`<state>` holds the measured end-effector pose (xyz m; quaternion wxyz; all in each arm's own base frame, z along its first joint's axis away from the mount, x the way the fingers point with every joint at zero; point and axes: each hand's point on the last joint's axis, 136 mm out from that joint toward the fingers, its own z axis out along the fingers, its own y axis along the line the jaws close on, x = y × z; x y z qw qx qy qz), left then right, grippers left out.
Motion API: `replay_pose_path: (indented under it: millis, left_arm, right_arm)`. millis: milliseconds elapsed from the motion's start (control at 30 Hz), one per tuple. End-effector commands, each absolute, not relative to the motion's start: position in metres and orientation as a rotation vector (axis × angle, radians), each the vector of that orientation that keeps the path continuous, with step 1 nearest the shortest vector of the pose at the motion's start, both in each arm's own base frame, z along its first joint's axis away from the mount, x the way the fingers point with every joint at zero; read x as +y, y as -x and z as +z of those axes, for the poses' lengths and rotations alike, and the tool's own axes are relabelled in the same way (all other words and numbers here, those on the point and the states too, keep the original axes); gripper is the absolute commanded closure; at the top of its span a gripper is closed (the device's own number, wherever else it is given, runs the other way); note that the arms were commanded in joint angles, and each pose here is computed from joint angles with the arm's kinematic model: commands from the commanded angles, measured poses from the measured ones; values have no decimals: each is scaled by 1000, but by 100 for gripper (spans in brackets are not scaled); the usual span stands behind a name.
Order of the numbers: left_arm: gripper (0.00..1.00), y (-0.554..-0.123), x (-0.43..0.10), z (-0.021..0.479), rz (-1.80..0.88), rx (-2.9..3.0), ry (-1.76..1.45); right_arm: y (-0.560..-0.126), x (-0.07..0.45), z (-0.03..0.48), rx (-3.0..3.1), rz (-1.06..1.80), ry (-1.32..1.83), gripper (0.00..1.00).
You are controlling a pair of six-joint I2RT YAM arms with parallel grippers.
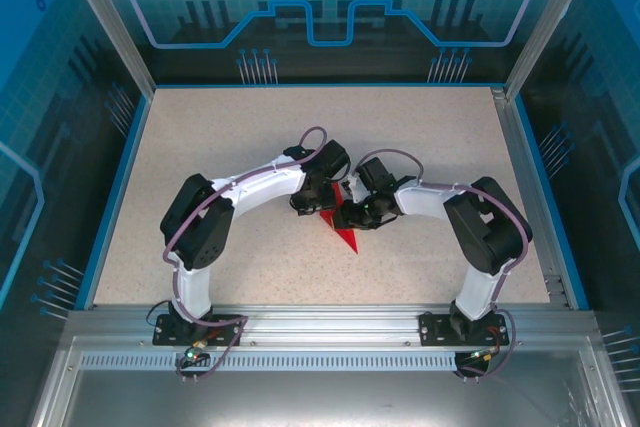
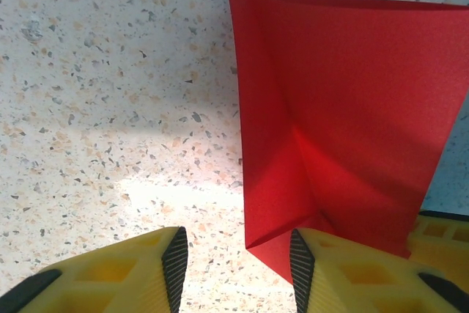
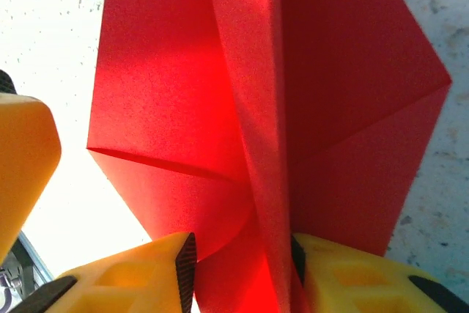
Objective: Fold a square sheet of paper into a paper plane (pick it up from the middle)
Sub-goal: Move the paper plane to the top-center of the table.
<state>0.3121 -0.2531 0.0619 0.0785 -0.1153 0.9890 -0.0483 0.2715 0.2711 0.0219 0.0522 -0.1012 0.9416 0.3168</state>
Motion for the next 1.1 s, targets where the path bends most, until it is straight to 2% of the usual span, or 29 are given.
replay_pose_path:
  millis: [0, 100, 333, 467, 700, 1000, 1067]
  left_arm:
    - [55, -310, -250, 62, -151, 2958, 381]
    - [55, -310, -251, 61, -157, 2959, 384]
    - [55, -309, -250, 59, -145, 2965, 386]
    - [56, -310, -249, 60, -145, 2964, 386]
    - [56, -309, -246, 61, -134, 2955, 388]
    - [56, -311, -238, 74, -135, 2890, 421]
    - [56, -312, -234, 79, -132, 2866, 435]
  right_arm:
    - [-265, 276, 31, 2853, 953, 386, 55]
    - [-263, 277, 36, 2839, 970, 392, 49]
    - [-264, 276, 34, 2844, 954, 395, 51]
    - [-267, 273, 28, 2855, 915, 374, 61]
    - [-270, 266, 19, 2881, 836, 351, 70]
    - [-268, 271, 13, 2898, 803, 404, 73]
    - [-267, 272, 13, 2905, 781, 418, 77]
